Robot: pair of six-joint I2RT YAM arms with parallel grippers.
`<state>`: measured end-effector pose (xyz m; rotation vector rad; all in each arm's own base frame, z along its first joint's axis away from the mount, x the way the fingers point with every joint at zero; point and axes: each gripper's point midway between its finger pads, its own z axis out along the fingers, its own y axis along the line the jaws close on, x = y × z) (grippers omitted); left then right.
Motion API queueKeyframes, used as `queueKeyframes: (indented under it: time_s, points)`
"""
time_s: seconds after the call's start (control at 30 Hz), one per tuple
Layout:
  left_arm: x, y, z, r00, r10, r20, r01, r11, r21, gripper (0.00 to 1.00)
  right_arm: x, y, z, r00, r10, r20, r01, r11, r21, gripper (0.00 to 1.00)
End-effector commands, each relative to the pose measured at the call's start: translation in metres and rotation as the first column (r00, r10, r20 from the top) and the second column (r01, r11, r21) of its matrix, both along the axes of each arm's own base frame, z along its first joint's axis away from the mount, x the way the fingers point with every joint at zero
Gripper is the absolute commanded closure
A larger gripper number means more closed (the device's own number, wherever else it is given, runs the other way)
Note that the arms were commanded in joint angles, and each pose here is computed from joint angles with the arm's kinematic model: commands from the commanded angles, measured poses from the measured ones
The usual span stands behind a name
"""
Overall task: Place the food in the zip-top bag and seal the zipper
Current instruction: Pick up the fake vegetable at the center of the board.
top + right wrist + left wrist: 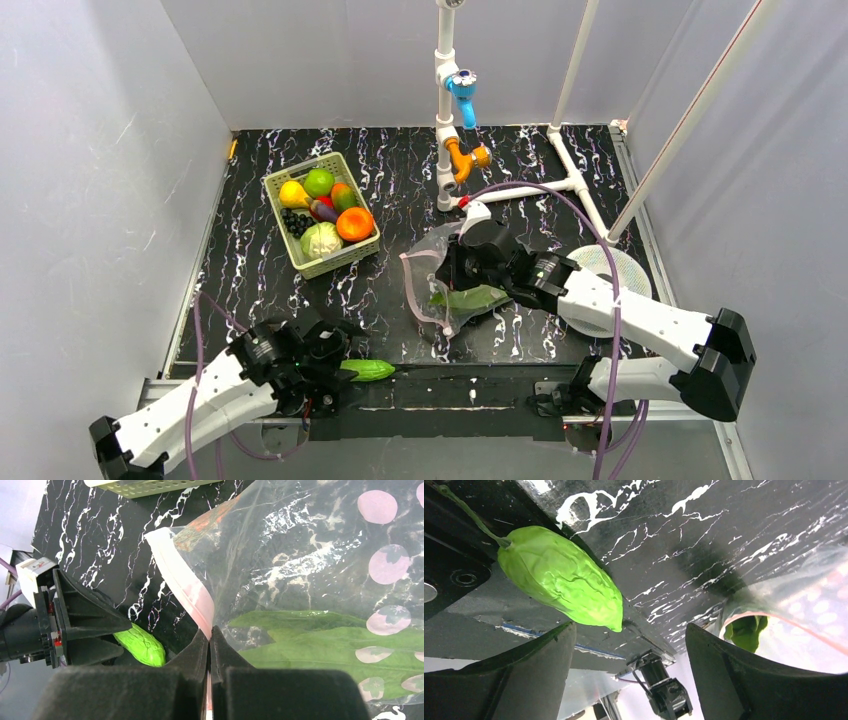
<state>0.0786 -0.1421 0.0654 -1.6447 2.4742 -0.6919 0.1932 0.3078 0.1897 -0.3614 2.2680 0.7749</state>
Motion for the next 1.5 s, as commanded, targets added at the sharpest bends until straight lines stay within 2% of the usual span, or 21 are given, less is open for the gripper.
queueKeyframes:
  time_s: [0.0,0.07,0.23,0.47,0.7,0.87,1.0,1.17,1.33,1.47]
  points:
    - [-0.008,0.041,0.006,0.986,0.136,-0.094,-0.111,0.966,0.233,0.19,0.002,-0.001,0.014,0.999,-0.004,0.047,0.002,0.999,0.05,0.99]
    - [-0.015,0.042,0.006,0.981,0.123,-0.152,-0.076,0.956,0.283,0.17,0.002,0.0,0.014,0.999,-0.003,0.048,0.001,0.999,0.052,0.99]
    - [-0.027,0.026,-0.004,0.956,0.104,-0.275,-0.027,0.962,0.271,0.16,0.002,0.0,0.015,0.999,-0.004,0.049,0.002,0.999,0.055,0.99]
    - [-0.018,0.036,0.002,0.956,0.149,-0.254,-0.046,0.927,0.371,0.11,0.001,-0.003,0.014,0.999,-0.007,0.054,0.003,0.998,0.062,0.99]
    - [-0.019,0.031,-0.026,0.935,0.207,-0.289,-0.087,0.922,0.377,0.2,0.0,-0.007,0.017,0.998,-0.01,0.064,0.005,0.997,0.072,0.99]
    - [-0.012,0.035,-0.04,0.939,0.228,-0.259,-0.108,0.906,0.409,0.23,-0.001,-0.011,0.016,0.997,-0.019,0.074,0.014,0.997,0.077,0.99]
    - [-0.013,0.032,-0.051,0.932,0.234,-0.276,-0.106,0.907,0.408,0.32,-0.001,-0.01,0.017,0.997,-0.016,0.075,0.01,0.997,0.083,0.99]
    - [-0.014,0.033,-0.054,0.928,0.227,-0.294,-0.079,0.894,0.441,0.37,-0.002,-0.011,0.019,0.997,-0.018,0.08,0.011,0.996,0.089,0.99]
    - [-0.003,0.036,-0.034,0.958,0.166,-0.234,-0.042,0.888,0.458,0.57,-0.002,-0.012,0.023,0.996,-0.021,0.084,0.012,0.995,0.098,0.99]
    - [0.021,0.027,0.008,0.994,0.012,-0.111,0.038,0.898,0.439,0.73,-0.003,-0.011,0.033,0.996,-0.019,0.093,0.008,0.992,0.123,0.99]
